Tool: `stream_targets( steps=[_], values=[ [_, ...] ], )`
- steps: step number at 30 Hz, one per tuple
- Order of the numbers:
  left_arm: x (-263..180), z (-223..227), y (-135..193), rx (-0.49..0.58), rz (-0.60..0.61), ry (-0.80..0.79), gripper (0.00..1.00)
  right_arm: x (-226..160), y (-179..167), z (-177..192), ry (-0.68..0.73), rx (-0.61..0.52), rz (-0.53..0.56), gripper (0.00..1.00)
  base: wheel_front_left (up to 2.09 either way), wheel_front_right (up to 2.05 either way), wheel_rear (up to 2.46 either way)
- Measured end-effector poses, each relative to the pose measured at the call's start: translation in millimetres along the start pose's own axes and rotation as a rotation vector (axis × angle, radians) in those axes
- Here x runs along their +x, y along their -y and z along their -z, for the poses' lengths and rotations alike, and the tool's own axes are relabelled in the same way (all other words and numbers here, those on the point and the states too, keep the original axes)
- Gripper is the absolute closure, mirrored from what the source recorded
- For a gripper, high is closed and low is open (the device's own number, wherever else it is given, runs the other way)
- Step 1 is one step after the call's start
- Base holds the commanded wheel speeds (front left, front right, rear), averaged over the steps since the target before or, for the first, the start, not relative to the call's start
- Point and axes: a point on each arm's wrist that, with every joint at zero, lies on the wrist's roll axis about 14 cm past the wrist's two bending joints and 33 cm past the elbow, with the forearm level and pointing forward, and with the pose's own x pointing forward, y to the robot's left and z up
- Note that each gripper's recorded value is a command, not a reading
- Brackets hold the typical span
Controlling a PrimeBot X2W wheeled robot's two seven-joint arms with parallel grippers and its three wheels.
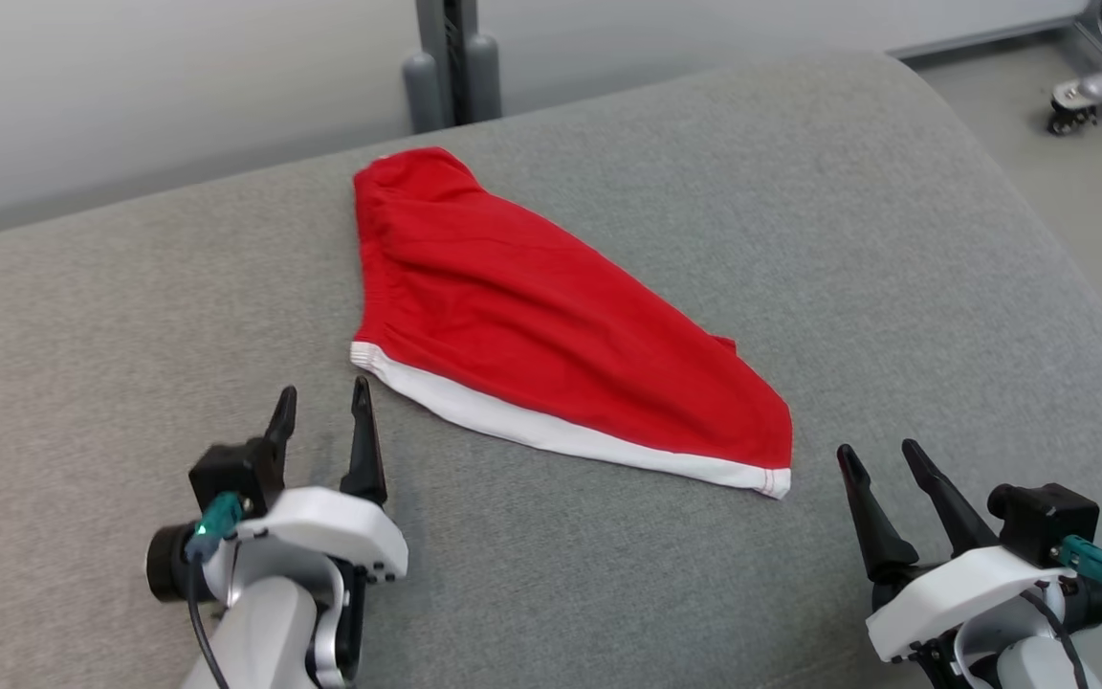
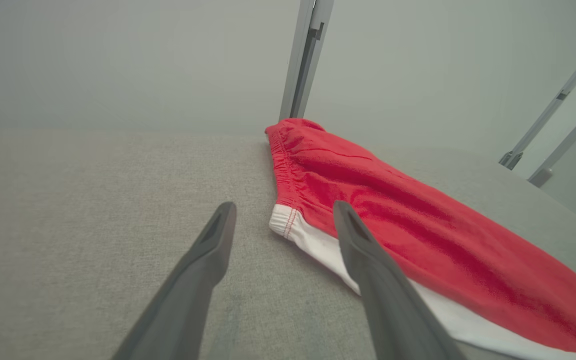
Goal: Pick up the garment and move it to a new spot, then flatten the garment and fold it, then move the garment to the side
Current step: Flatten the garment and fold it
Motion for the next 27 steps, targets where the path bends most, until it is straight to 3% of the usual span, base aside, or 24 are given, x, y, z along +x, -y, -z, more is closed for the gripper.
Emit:
stream_targets(
  steps=[10, 24, 25, 26, 27],
  values=[
    [49.4, 39.2, -0.7, 0.005, -0.022, -0.166, 0.0, -1.1, 3.6, 11.4, -0.02, 0.003, 0.027, 0.0, 0.0, 0.0, 0.0],
    [70.3, 80.4, -7.6, -0.007, -0.061, -0.352, 0.0, -2.5, 9.0, 17.0, -0.023, -0.006, 0.046, 0.0, 0.0, 0.0, 0.0],
    [70.9, 81.3, -6.7, -0.007, -0.055, -0.356, 0.64, -2.1, 9.4, 17.3, -0.023, -0.006, 0.047, 0.0, 0.0, 0.0, 0.0],
    [70.9, 82.4, -6.5, -0.005, -0.051, -0.36, 1.0, -2.0, 9.6, 17.9, -0.023, -0.006, 0.048, 0.0, 0.0, 0.0, 0.0],
    [71.3, 82.2, -5.7, -0.004, -0.044, -0.358, 1.0, -2.2, 9.7, 19.8, -0.028, -0.005, 0.048, 0.0, 0.0, 0.0, 0.0]
  ],
)
